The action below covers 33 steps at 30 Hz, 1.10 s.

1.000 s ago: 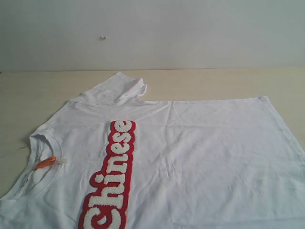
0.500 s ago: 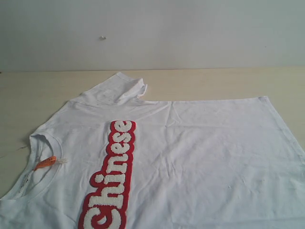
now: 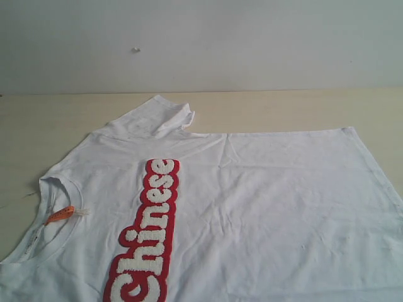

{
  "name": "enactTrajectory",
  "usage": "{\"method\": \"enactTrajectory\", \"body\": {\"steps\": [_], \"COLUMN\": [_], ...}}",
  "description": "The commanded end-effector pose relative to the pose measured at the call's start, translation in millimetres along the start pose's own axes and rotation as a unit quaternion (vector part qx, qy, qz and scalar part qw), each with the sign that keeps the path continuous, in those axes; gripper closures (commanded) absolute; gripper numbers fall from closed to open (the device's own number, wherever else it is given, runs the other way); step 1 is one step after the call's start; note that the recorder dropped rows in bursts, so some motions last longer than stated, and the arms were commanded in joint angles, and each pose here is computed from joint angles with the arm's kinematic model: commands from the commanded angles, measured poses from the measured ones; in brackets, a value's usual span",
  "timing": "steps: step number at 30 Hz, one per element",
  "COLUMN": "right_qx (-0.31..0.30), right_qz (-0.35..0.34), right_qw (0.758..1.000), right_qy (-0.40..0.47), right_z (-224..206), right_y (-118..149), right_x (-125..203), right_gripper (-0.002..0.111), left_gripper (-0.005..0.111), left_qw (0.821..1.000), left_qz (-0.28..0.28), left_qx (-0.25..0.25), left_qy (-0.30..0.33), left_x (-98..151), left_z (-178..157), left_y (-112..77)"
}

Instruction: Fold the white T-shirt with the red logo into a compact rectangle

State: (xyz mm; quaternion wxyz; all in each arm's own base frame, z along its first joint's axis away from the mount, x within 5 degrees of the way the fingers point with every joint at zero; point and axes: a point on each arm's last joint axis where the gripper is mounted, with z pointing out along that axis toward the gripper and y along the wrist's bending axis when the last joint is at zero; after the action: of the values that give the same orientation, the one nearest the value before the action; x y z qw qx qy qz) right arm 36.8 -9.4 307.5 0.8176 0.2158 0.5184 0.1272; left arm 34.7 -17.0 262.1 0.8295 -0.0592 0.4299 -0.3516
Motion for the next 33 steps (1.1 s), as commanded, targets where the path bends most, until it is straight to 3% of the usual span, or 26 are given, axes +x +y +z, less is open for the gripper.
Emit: {"method": "enactTrajectory", "body": {"steps": [1, 5, 9, 14, 20, 24, 28, 33], "right_qx": [0.017, 0.024, 0.021, 0.013, -0.004, -0.022, -0.034, -0.047], "right_qz": [-0.023, -0.028, -0.054, -0.102, -0.140, -0.160, -0.178, -0.208], "right_qw": [0.999, 0.998, 0.995, 0.980, 0.963, 0.955, 0.944, 0.915], "right_qy": [0.037, 0.051, 0.087, 0.173, 0.229, 0.250, 0.277, 0.343], "right_z": [10.5, 18.8, 28.2, 41.2, 52.9, 58.9, 68.3, 84.0], "right_y": [5.9, 9.8, 14.0, 19.6, 27.5, 34.4, 41.1, 47.4], "right_x": [-8.2, -13.9, -16.5, -14.1, -16.0, -20.3, -23.3, -17.7], "right_gripper": [0.108, 0.108, 0.108, 0.108, 0.108, 0.108, 0.108, 0.108], "left_gripper": [0.107, 0.107, 0.107, 0.107, 0.107, 0.107, 0.107, 0.107], "left_qw": [0.993, 0.989, 0.986, 0.977, 0.961, 0.936, 0.890, 0.862], "left_qz": [-0.098, -0.074, -0.059, -0.005, -0.011, -0.022, -0.024, -0.064], "left_qx": [-0.058, -0.073, -0.064, -0.050, -0.056, -0.031, 0.000, 0.054], "left_qy": [0.039, 0.101, 0.142, 0.207, 0.270, 0.350, 0.456, 0.501], "left_x": [8.0, 18.6, 9.7, -2.5, -2.9, 9.0, 22.6, 32.8], "left_z": [-1.3, 0.4, 17.9, 55.6, 104.5, 134.3, 163.5, 192.6], "left_y": [9.6, 12.0, 1.8, -8.6, -4.8, -2.0, 1.8, 2.6]}}
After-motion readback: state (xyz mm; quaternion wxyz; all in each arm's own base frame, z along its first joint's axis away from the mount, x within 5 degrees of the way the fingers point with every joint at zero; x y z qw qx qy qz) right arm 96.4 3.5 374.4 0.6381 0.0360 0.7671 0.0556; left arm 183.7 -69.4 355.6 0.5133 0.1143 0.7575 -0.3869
